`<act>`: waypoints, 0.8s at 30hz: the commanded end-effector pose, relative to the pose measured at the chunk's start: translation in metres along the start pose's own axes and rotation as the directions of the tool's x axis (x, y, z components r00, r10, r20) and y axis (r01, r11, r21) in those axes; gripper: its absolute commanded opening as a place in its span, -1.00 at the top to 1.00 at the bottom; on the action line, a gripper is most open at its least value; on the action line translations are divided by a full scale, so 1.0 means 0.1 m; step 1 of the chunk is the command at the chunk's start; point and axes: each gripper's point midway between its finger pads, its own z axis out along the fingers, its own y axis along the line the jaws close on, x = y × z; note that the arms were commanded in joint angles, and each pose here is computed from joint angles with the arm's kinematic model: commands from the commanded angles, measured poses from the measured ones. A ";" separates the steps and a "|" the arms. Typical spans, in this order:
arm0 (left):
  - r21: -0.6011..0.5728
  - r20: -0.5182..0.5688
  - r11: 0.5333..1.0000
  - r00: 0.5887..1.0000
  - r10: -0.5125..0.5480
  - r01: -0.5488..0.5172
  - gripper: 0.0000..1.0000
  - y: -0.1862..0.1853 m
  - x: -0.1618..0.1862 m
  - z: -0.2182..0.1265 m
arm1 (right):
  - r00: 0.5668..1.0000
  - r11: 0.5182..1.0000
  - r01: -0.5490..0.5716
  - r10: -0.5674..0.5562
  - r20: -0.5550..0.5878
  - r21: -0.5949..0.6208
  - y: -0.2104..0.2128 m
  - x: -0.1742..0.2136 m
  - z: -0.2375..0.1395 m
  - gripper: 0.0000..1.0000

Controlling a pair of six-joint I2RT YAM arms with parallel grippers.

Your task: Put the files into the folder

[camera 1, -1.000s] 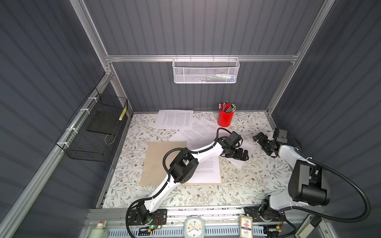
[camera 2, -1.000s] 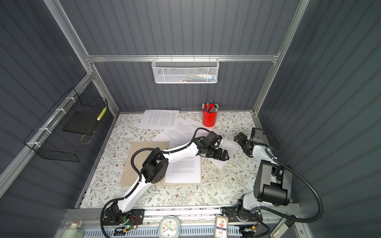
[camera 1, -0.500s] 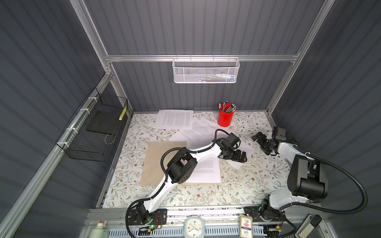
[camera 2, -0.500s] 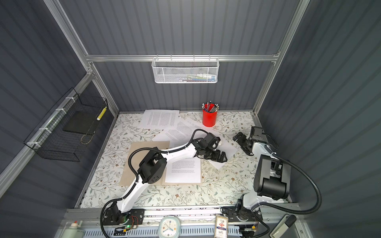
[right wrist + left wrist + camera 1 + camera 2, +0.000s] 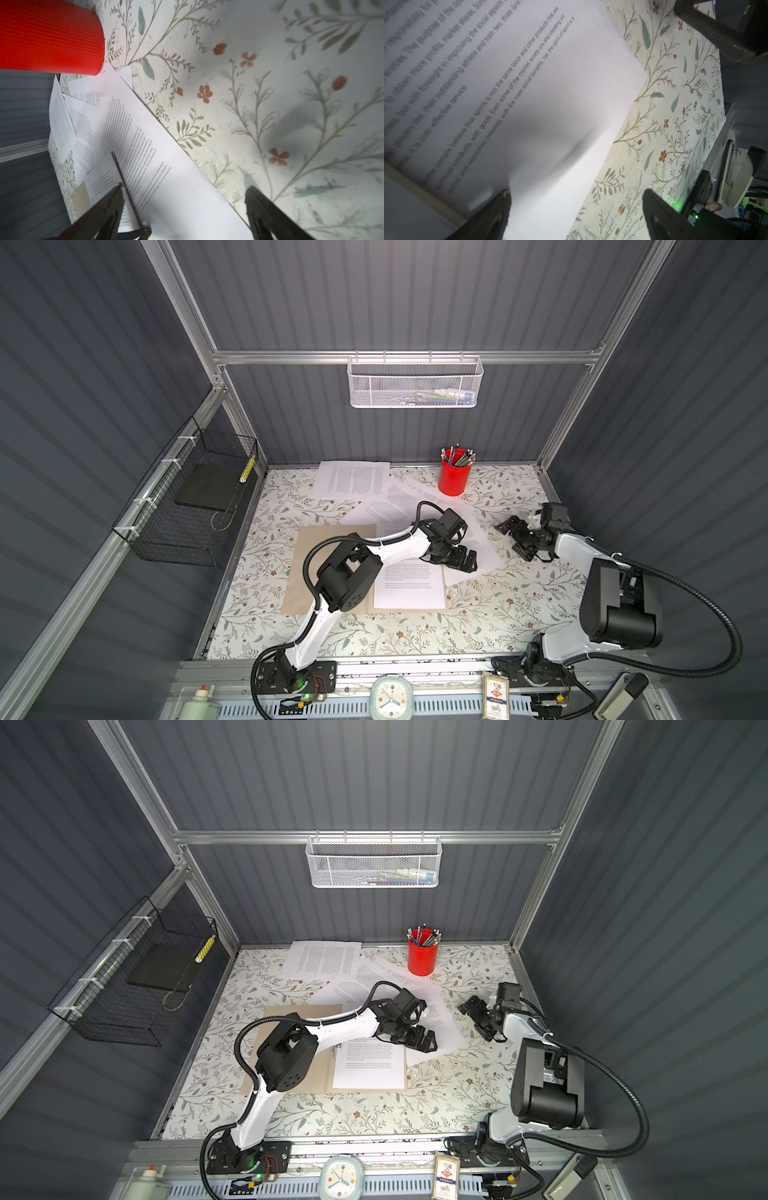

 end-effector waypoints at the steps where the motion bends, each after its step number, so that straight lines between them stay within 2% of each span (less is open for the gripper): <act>1: -0.166 -0.204 0.984 0.975 -0.093 0.059 -0.99 0.57 0.64 0.21 | 0.997 0.998 -0.020 0.024 -0.067 0.062 -0.08 0.22 0.03 -0.81; 6: -0.171 -0.202 0.984 0.975 -0.091 0.056 -0.99 0.62 0.64 0.17 | 0.996 0.986 -0.059 0.069 -0.061 0.158 -0.24 0.31 0.03 -0.83; 11: -0.165 -0.196 0.985 0.977 -0.088 0.055 -0.99 0.61 0.61 0.15 | 0.991 0.968 -0.054 0.083 -0.109 0.243 -0.32 0.44 0.08 -0.87; 21: -0.145 -0.187 0.988 0.979 -0.085 0.058 -0.99 0.58 0.57 0.13 | 0.977 0.969 -0.092 0.132 -0.168 0.228 -0.23 0.65 0.25 -0.83; 24: -0.142 -0.184 0.988 0.979 -0.085 0.059 -0.99 0.57 0.56 0.12 | 0.973 0.980 -0.096 0.130 -0.192 0.174 -0.11 0.67 0.34 -0.82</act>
